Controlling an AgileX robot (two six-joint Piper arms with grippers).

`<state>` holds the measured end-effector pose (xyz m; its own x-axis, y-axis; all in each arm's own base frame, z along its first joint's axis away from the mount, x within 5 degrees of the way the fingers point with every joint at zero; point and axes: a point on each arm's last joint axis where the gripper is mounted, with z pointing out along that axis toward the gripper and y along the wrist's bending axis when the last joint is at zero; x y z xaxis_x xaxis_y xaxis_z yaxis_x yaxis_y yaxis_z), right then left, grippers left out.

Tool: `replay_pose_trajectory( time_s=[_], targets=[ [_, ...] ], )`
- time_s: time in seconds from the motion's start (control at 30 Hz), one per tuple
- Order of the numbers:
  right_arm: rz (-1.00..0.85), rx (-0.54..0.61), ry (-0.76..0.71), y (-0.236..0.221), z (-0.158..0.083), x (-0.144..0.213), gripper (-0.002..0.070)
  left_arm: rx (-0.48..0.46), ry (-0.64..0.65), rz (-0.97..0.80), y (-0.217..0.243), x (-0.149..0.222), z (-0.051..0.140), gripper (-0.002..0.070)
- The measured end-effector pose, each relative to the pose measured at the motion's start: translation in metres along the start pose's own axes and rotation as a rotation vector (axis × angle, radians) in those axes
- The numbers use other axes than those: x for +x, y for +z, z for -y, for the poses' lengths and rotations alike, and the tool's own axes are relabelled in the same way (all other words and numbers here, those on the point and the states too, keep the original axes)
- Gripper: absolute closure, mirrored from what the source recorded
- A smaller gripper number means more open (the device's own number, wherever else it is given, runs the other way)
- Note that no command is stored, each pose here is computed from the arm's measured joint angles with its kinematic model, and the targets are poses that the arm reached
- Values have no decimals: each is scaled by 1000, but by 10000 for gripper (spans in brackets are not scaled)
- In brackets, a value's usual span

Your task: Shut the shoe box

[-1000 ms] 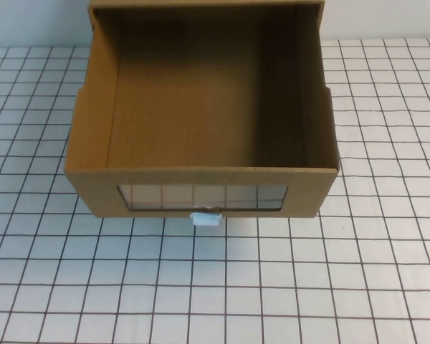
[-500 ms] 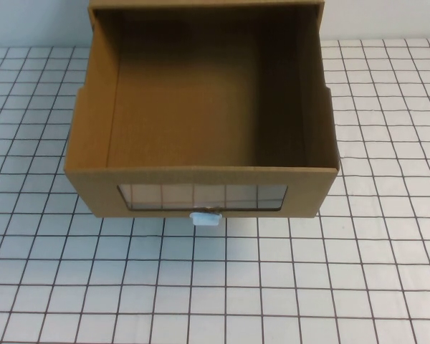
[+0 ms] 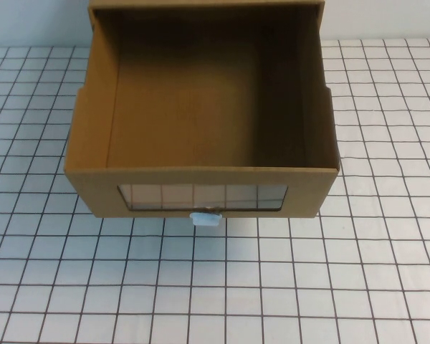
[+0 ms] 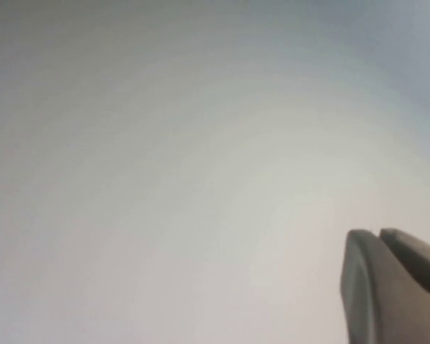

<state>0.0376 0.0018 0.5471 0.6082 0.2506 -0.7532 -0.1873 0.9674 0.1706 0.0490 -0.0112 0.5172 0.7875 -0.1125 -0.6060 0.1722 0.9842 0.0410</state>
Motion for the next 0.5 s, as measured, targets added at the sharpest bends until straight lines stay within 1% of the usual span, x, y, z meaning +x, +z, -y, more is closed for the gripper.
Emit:
replay_pose_trajectory(
  time_s=[0.1, 0.23, 0.33, 0.4, 0.5],
  targets=[
    [-33, 9, -8, 4, 1, 6, 689, 4, -7, -36, 2, 6, 1, 680],
    [-39, 10, -8, 4, 2, 7, 690, 2, -21, -32, 1, 4, 0, 680],
    [-44, 11, -8, 5, 2, 7, 690, -12, -87, -27, -1, 2, -1, 680],
    [-49, 13, -4, 6, 2, 9, 690, -20, -161, -34, -1, 0, -2, 680],
    [-64, 16, 12, 11, 3, 13, 690, -20, -230, -112, -3, 4, -1, 680]
  ],
)
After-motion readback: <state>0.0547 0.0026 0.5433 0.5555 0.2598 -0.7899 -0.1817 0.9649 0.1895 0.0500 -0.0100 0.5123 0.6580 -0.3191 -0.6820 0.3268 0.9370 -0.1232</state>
